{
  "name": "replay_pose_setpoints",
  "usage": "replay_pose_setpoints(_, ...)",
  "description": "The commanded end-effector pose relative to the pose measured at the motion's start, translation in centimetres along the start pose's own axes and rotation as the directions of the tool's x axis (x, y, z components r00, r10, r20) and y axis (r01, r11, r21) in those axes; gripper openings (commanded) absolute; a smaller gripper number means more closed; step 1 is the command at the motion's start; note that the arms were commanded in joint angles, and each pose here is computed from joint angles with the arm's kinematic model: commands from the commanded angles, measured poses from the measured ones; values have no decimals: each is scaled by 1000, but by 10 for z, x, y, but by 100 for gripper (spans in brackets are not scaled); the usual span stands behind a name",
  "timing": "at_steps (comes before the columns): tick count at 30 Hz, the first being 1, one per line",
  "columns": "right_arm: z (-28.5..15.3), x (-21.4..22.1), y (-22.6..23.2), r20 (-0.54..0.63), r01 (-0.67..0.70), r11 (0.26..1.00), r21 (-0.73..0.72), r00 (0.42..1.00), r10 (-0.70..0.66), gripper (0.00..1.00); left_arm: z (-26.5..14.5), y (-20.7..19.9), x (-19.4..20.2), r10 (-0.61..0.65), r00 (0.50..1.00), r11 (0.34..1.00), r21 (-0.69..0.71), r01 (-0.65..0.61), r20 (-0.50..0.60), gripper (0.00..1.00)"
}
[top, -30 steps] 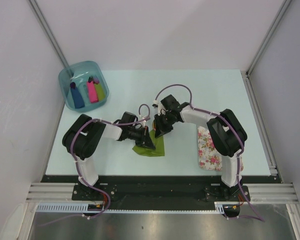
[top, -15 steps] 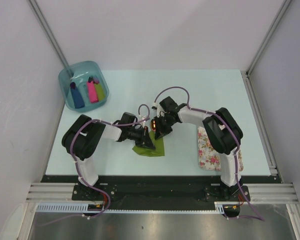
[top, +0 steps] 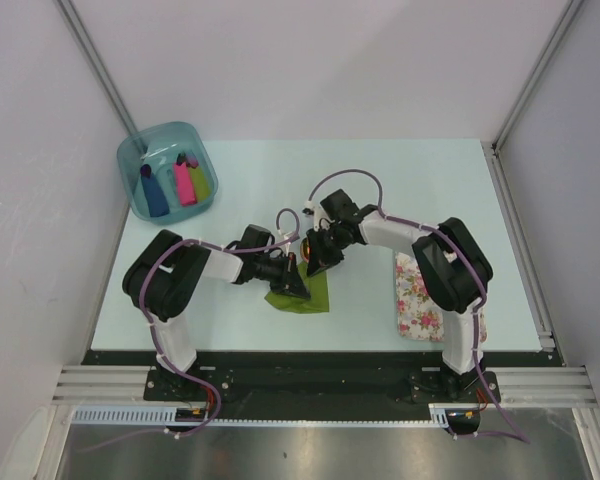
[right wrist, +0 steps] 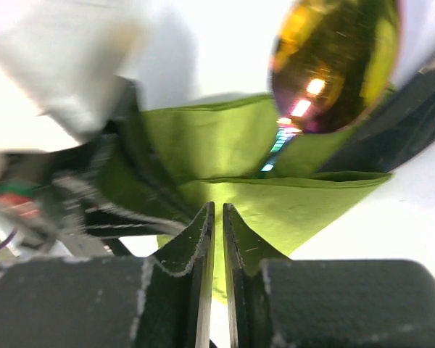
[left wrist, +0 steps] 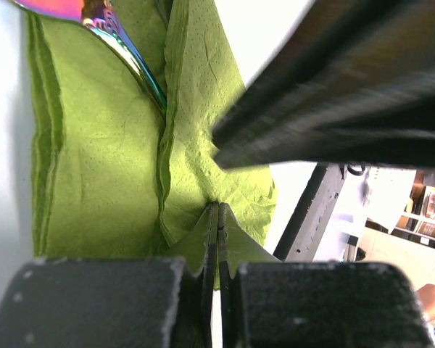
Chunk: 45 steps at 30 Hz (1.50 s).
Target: Place the utensils on the paper napkin and roll it up
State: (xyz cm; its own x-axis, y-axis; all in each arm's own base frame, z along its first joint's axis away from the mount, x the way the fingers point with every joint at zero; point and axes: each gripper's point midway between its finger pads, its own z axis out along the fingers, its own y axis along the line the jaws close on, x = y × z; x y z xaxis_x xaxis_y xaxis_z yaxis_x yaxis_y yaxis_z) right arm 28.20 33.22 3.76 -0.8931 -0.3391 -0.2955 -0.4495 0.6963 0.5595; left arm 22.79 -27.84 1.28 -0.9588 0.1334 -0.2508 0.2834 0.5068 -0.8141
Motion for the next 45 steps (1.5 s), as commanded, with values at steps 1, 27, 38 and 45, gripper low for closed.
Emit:
replay_pose_setpoints(1,-18,-17,30,68,44,996,-73,997,-39,13,-2,26,3,8,1000,994,-110,-6,22,0)
replay_pose_setpoints(27,39,36,-45,-111,60,980,187,993,-40,6,-13,-37,-21,81,988,993,80,-92,129,6)
replay_pose_setpoints(38,33,28,-47,-90,37,984,174,996,-22,6,7,8,-8,-28,998,999,-21,30,59,1)
replay_pose_setpoints(45,24,7,-38,-48,58,990,127,997,-52,13,12,31,9,-54,998,995,-79,55,14,0)
